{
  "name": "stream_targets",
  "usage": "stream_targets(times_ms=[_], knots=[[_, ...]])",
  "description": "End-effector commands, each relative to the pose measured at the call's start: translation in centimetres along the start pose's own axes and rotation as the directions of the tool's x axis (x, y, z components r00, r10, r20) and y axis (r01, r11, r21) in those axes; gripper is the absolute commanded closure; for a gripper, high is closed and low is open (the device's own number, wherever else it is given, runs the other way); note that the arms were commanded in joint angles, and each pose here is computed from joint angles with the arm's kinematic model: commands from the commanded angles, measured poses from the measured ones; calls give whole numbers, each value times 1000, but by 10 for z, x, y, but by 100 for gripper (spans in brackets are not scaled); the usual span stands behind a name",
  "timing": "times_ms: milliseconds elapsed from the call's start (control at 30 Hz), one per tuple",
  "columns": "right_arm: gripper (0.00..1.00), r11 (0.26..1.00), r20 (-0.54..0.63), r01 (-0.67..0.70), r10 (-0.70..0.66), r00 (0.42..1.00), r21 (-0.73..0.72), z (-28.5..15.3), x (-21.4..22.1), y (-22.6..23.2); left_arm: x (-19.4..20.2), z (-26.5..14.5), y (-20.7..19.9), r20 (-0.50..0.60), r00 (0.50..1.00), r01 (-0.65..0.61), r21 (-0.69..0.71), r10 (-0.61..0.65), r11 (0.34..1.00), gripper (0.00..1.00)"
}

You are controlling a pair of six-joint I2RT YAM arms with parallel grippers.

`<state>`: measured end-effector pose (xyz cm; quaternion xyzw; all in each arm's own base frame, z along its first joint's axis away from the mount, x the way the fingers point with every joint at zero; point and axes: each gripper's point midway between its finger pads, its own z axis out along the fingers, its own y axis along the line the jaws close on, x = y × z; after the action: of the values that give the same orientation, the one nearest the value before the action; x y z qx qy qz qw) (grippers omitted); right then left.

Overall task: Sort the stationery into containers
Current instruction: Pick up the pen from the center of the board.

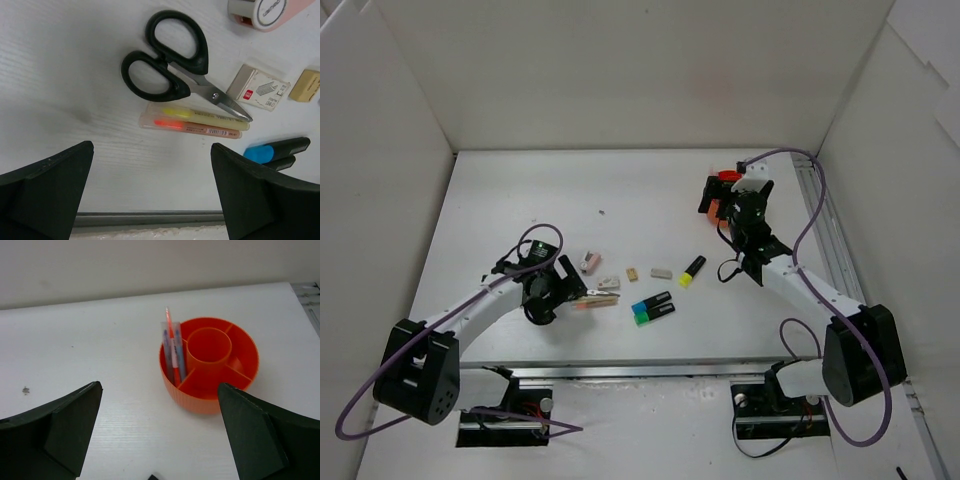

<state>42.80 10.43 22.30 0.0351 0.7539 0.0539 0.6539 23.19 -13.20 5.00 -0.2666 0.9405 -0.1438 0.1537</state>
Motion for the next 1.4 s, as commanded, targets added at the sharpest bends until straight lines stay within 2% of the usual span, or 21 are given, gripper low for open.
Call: stream_targets(times_ms=[0,133,233,300,333,367,467,500,733,933,1133,1233,1267,1333,1367], knots=[[2,986,109,-69,53,993,152,-18,-31,-22,-6,-12,-7,50,991,128,-33,-126,991,2],[2,976,88,-50,32,996,212,-31,-26,-32,-2,-12,5,91,987,146,-133,-134,980,5],[2,975,78,-37,20,997,221,-40,-24,-35,1,-11,-4,99,984,162,-128,-150,979,6],[2,981,74,-29,15,997,190,-44,-22,-30,3,-9,-12,121,977,189,-116,-175,975,8],[2,988,70,30,-40,997,150,-44,-23,-25,2,-7,-16,129,975,195,-110,-180,975,9],[2,996,67,72,-75,995,52,-47,-21,-8,0,-7,-21,146,972,202,-109,-185,973,10],[2,994,89,103,-101,991,-22,-52,-22,6,0,-5,-28,158,967,222,-137,-200,965,17],[2,995,90,97,-96,991,-9,-52,-22,4,-1,-4,-28,157,966,230,-152,-207,961,25],[2,993,100,84,-92,991,87,-59,-25,-15,10,10,-25,141,955,287,-219,-261,932,53],[2,991,95,88,-98,991,103,-57,-23,-16,20,24,-23,103,960,279,-274,-261,920,55],[2,990,83,102,-111,990,102,-54,-19,-15,19,30,-20,112,960,280,-314,-257,907,56],[2,988,81,100,-110,991,120,-54,-18,-19,17,29,-20,120,961,274,-317,-248,908,67],[2,988,83,98,-108,991,118,-55,-18,-19,17,29,-18,124,960,277,-324,-249,905,80],[2,989,85,98,-107,991,109,-57,-18,-17,16,28,-17,135,959,282,-322,-251,904,96],[2,990,88,98,-107,990,104,-57,-19,-17,15,28,-17,137,959,282,-322,-250,904,99]])
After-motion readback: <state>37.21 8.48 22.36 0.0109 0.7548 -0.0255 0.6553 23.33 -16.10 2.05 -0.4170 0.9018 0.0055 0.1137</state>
